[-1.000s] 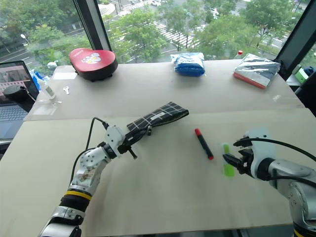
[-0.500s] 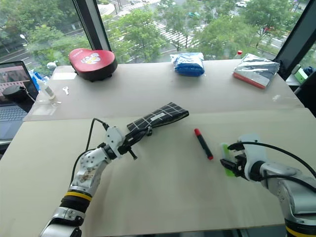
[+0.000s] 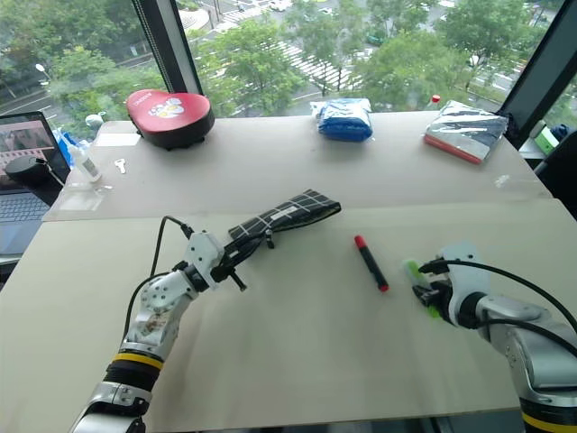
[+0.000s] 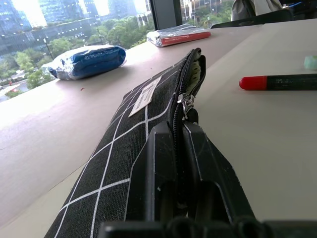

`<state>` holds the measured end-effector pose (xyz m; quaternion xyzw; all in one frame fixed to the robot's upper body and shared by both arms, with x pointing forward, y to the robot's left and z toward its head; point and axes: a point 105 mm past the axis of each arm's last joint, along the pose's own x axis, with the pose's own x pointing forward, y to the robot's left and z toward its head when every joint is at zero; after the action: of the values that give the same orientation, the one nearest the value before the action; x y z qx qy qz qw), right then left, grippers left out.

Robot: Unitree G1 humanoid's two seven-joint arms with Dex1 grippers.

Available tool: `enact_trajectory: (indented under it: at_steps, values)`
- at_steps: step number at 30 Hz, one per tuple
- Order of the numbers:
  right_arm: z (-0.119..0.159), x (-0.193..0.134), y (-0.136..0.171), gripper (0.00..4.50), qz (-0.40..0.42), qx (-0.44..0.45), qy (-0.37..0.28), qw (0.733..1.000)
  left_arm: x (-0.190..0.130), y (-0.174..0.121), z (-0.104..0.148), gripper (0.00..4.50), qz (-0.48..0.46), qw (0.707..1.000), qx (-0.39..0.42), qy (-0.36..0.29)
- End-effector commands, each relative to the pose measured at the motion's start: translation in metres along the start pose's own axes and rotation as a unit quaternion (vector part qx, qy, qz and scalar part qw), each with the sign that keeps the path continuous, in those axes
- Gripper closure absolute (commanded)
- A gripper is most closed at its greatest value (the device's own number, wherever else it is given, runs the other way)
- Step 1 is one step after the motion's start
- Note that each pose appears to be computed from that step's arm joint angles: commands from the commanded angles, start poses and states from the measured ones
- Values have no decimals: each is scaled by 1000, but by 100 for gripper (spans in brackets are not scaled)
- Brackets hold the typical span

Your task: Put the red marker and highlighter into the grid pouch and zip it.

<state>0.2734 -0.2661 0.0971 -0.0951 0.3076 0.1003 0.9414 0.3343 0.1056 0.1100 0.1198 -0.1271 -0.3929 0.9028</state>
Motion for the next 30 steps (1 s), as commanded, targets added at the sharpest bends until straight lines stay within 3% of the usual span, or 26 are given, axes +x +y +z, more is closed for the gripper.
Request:
enact_trajectory:
  at_steps: [1,5,10,14,18,26,30]
  values:
    - [35,-1,-14,349,-33,-20,-79,996,5,3,18,450,-7,999,14,-32]
    - [88,-10,-11,349,-1,-55,-172,983,5,-2,19,450,-26,999,9,-37]
    - [127,-24,33,349,111,-209,-216,947,5,-5,19,450,-37,999,7,-36]
    - [129,-20,68,349,185,-317,-179,913,8,-10,22,450,-45,998,14,-40]
    - [132,-6,85,349,202,-343,-168,902,7,-13,23,450,-45,998,17,-41]
    - [128,14,93,349,206,-383,-135,890,7,-15,24,450,-47,998,21,-38]
    - [120,9,80,349,201,-408,-109,884,6,-12,26,450,-46,998,27,-38]
